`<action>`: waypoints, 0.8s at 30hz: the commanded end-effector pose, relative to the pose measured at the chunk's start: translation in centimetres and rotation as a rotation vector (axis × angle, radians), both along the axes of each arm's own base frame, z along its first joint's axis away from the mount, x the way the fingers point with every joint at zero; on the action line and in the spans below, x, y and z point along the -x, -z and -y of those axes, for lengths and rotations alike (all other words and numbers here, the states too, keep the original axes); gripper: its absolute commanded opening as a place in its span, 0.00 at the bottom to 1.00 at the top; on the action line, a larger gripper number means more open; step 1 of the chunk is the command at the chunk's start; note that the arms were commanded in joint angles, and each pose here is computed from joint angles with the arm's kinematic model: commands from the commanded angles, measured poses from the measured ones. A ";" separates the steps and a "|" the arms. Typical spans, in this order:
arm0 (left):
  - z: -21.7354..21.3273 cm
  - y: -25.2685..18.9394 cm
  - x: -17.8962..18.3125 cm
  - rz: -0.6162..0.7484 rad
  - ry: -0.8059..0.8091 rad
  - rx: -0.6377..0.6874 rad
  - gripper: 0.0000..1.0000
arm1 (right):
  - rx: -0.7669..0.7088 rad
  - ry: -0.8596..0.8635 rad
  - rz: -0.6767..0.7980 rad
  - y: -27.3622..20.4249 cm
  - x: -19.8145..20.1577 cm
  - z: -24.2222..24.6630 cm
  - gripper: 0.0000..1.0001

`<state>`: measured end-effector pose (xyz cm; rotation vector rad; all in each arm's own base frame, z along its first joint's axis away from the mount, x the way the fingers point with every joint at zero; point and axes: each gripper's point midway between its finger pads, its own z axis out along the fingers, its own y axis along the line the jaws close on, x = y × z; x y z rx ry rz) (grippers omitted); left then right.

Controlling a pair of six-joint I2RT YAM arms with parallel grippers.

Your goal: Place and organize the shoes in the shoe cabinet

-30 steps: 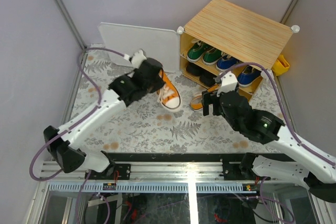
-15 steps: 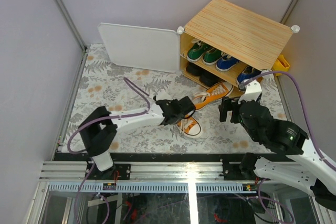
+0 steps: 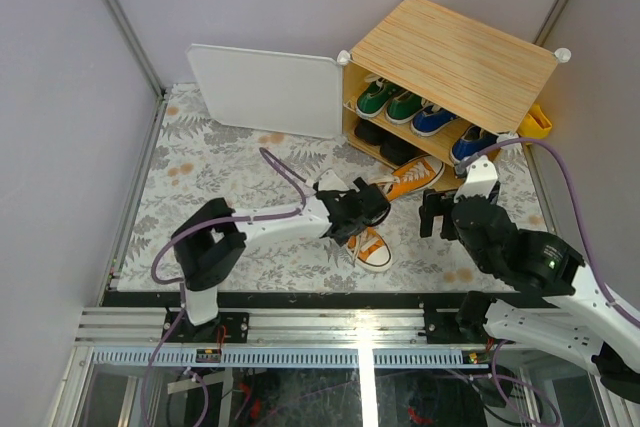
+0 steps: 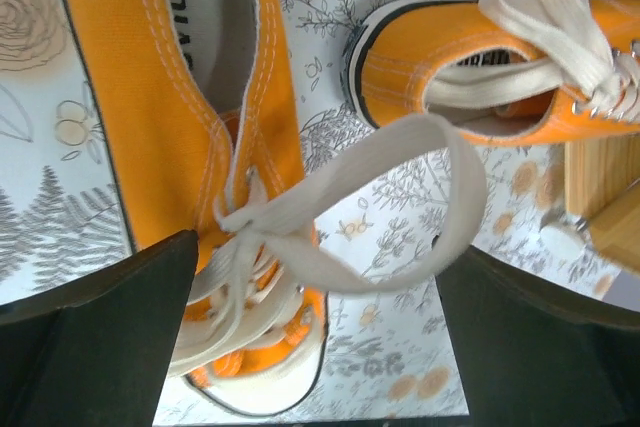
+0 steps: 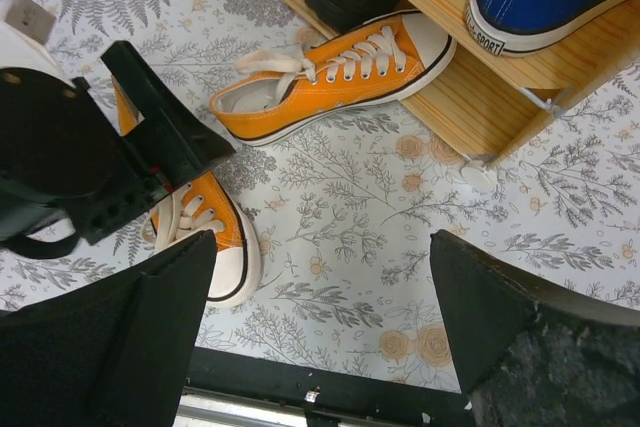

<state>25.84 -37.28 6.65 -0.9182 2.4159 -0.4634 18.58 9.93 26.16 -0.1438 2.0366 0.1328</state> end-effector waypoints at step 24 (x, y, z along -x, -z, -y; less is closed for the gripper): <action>-14.0 -4.7 -5.5 0.372 0.665 -0.642 0.86 | -0.071 -0.036 0.001 2.1 -1.2 -3.2 0.96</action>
